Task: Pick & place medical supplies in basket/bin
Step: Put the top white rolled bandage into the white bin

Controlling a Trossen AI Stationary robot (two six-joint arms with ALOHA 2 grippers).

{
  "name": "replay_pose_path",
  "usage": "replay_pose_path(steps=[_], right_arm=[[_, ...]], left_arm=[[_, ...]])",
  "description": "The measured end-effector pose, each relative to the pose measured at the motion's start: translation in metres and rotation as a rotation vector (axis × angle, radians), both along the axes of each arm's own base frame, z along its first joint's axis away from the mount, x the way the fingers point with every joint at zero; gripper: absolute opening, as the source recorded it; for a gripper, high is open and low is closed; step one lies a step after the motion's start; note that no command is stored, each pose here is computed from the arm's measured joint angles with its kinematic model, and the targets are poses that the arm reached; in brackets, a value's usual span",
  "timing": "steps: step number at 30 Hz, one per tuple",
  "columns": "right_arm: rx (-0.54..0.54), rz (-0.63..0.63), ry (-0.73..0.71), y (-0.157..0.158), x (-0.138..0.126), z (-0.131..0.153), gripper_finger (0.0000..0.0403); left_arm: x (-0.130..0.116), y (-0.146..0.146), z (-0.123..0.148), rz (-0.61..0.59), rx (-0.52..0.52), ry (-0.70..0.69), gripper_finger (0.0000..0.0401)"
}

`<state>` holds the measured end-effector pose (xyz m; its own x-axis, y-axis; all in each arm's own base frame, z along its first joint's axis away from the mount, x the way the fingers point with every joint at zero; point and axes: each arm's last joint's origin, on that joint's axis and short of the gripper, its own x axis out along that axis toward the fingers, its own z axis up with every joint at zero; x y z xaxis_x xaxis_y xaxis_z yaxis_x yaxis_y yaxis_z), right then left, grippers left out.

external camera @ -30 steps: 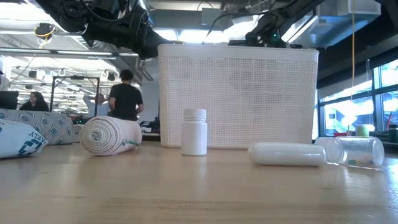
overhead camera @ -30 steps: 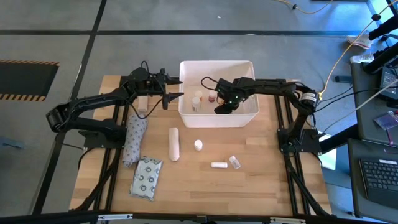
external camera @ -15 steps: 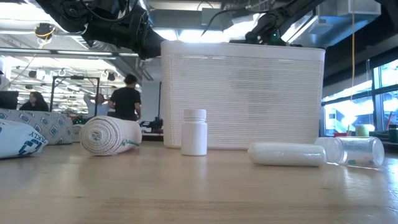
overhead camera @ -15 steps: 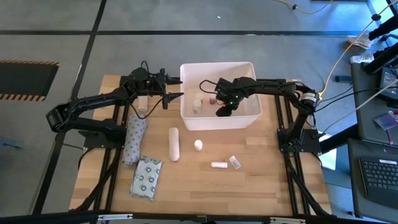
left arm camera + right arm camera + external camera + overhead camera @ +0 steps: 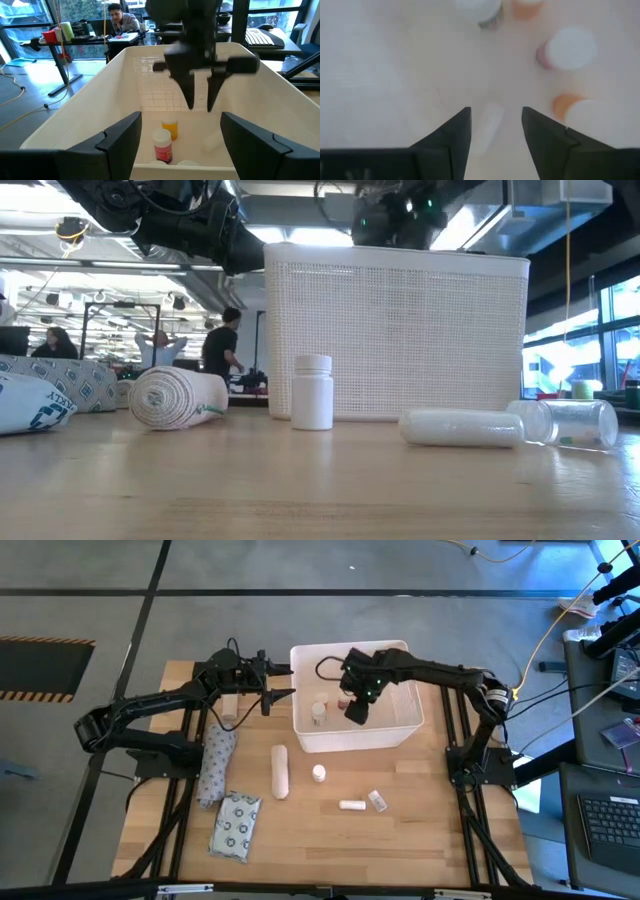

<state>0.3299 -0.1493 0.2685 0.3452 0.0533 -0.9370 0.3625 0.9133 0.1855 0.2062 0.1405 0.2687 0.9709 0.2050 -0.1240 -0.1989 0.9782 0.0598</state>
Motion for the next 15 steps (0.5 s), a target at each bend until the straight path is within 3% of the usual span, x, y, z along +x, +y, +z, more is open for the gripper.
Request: replay_pose_path(steps=[7,11,15], right_arm=[[-0.031,0.036,-0.094,0.024,0.0,0.064,0.0177],[-0.064,0.059,-0.153,0.059,-0.015,0.09,0.0177],[-0.167,0.046,-0.197,0.101,-0.038,0.113,0.0177]], left_arm=[[0.0,0.0,0.0,0.0,0.0,0.0,0.0262],[0.0,0.0,0.0,0.0,0.001,-0.001,0.0262],[0.0,0.0,0.001,-0.001,0.005,-0.007,0.0262]])
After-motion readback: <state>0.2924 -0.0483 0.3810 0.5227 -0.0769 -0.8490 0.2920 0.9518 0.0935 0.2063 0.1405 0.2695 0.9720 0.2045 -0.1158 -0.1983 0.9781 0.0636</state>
